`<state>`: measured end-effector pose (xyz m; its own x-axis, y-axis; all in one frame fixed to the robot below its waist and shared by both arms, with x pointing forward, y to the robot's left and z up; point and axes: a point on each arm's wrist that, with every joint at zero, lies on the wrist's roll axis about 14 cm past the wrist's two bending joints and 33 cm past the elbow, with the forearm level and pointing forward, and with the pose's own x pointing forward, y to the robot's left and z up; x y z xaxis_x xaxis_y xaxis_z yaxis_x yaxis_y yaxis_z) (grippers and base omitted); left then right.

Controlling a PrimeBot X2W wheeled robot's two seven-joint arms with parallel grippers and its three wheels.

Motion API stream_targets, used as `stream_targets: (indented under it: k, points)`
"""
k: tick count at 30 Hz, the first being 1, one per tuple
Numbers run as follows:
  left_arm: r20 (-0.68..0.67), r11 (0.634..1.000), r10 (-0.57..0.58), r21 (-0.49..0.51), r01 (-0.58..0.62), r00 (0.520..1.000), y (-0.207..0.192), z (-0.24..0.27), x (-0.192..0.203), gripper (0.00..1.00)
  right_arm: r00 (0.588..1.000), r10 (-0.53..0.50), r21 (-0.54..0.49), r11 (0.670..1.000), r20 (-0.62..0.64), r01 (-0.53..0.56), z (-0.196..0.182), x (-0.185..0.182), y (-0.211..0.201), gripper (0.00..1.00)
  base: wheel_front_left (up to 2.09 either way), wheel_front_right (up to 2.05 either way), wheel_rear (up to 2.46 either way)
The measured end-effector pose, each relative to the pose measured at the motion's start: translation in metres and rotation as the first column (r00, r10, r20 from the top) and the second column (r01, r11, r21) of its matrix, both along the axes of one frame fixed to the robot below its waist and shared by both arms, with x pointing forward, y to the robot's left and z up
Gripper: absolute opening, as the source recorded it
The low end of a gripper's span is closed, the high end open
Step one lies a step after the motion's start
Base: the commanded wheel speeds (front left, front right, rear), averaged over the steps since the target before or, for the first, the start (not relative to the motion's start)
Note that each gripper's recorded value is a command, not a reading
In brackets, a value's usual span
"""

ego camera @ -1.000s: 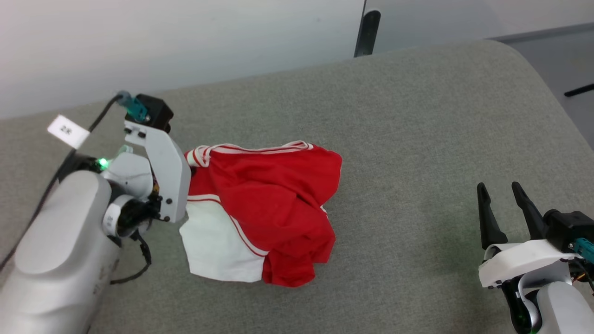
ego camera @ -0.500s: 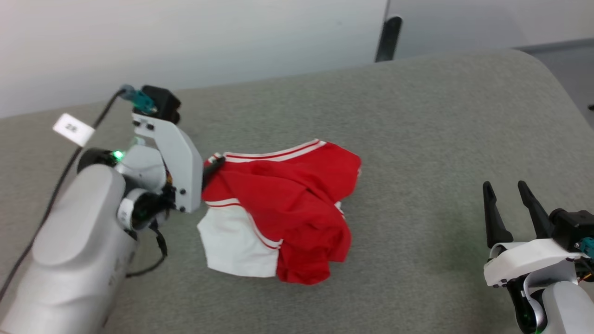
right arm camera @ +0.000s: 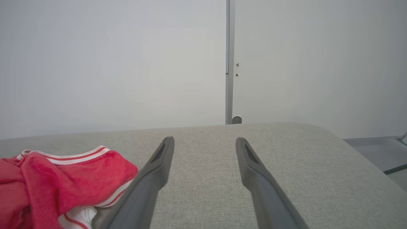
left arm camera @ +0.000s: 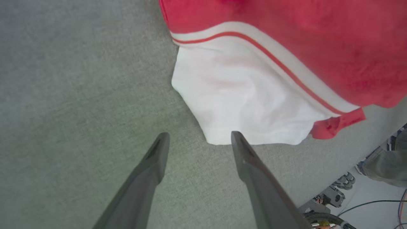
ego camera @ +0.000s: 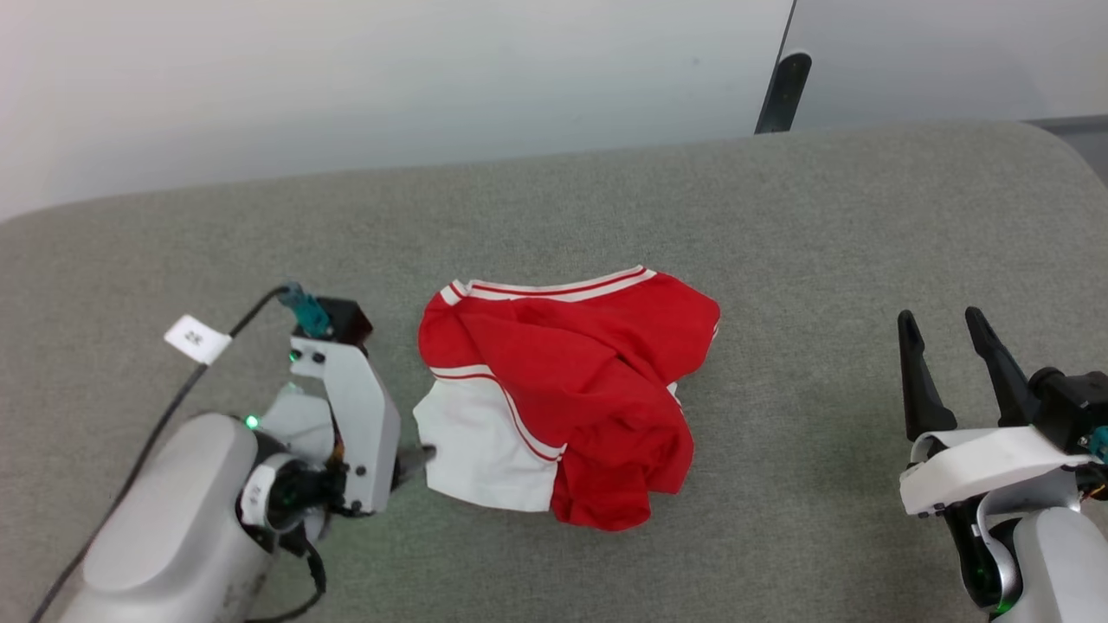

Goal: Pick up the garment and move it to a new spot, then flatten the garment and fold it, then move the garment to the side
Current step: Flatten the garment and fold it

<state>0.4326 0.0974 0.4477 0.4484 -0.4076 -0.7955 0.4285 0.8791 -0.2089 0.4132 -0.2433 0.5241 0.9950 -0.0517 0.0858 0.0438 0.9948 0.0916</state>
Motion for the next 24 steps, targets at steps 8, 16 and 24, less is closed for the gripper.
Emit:
stream_targets:
  k: [8,16,24]
  points:
    - [-0.095,1.000,0.004,0.010,-0.003,0.995,-0.004,-0.025,-0.005,1.00,1.000,-0.003,-0.004,1.000,-0.011,0.003,-0.003,0.004,-0.001,1.00,0.00,0.00,0.00]
    - [-0.194,1.000,0.006,-0.019,-0.009,0.981,-0.021,-0.049,-0.006,1.00,0.999,-0.032,-0.006,0.999,-0.043,0.032,-0.015,0.001,-0.010,1.00,0.00,0.00,0.00]
    - [-0.265,0.999,0.029,-0.014,-0.034,0.964,-0.022,-0.069,-0.003,0.00,0.997,-0.052,-0.011,0.999,-0.059,0.051,-0.021,0.000,-0.017,1.00,0.00,0.00,0.00]
